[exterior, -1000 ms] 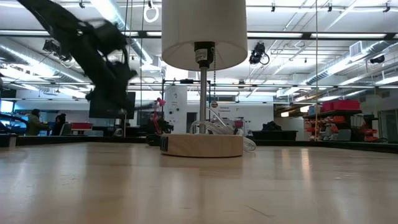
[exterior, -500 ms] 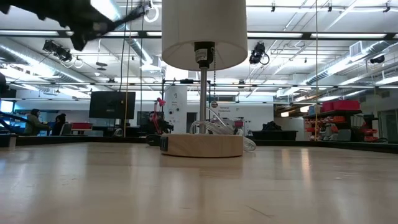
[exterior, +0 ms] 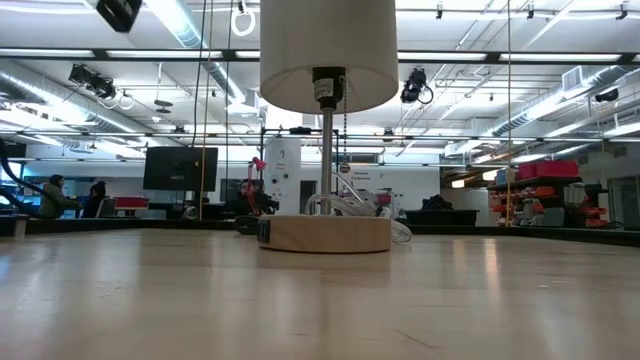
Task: Pick & Place USB Port
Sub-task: Put the black and violet charger cable into the blue bin
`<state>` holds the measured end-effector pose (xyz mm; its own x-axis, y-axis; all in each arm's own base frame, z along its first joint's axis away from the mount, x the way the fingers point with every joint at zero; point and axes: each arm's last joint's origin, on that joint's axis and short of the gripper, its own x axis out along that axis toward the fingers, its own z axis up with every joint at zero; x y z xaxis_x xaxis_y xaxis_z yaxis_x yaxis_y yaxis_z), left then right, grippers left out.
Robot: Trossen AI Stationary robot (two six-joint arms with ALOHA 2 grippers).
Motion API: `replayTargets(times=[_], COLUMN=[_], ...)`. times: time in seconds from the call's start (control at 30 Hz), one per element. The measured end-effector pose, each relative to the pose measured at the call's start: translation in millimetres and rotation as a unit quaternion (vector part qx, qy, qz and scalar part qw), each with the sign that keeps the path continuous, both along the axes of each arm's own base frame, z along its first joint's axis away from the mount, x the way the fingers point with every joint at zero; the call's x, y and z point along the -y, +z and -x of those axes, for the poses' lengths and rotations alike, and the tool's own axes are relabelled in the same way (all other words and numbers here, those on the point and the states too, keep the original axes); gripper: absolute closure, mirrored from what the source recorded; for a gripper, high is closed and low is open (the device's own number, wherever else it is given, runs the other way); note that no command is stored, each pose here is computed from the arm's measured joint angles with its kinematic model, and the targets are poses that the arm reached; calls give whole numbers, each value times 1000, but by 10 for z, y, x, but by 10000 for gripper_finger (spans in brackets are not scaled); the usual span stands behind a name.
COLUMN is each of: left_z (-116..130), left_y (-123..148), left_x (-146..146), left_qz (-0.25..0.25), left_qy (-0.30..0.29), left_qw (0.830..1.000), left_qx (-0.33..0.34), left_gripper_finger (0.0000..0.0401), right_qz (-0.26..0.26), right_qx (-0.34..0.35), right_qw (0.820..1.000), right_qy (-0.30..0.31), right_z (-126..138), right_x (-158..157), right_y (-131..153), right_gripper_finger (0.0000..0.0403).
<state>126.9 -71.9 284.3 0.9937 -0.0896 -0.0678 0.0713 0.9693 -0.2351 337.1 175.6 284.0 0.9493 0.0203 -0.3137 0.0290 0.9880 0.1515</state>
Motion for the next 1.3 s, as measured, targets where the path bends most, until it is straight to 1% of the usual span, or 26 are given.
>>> replayTargets(times=[0.07,0.2,0.3,0.4,0.53,0.7,0.77,0.93,1.0,1.13,1.3], left_z=[-56,-180,-280,-378,-500,-705,-813,-1033,-1086,-1125,-1140], left_y=[-41,-164,-210,-236,-272,-203,-190,-166,-168,-158,-166], left_x=[181,483,656,770,872,992,1059,1154,1164,1161,1144], left_qz=[-19,-52,-62,-66,-62,-65,-80,-120,-127,-119,-121], left_qy=[-5,29,24,22,0,1,-9,1,5,6,10], left_qw=[1000,998,998,996,995,994,993,990,990,991,991], left_qx=[0,-1,22,51,78,86,84,72,63,63,59], left_gripper_finger=[385,385,385,386,386,386,386,386,386,386,386], right_qz=[-5,-6,-9,-8,14,20,25,33,40,48,56], right_qx=[-1,1,15,39,72,109,120,147,152,155,156], right_qw=[1000,1000,1000,999,997,993,991,985,983,982,983], right_qy=[5,5,7,12,22,37,46,86,94,96,84], right_z=[0,0,-8,-19,-32,-71,-111,-167,-167,-166,-168], right_x=[-4,-6,-12,-23,-32,-61,-84,-131,-137,-139,-130], right_y=[0,4,32,81,147,179,144,110,115,120,122], right_gripper_finger=[271,271,271,271,271,271,271,271,271,270,255])
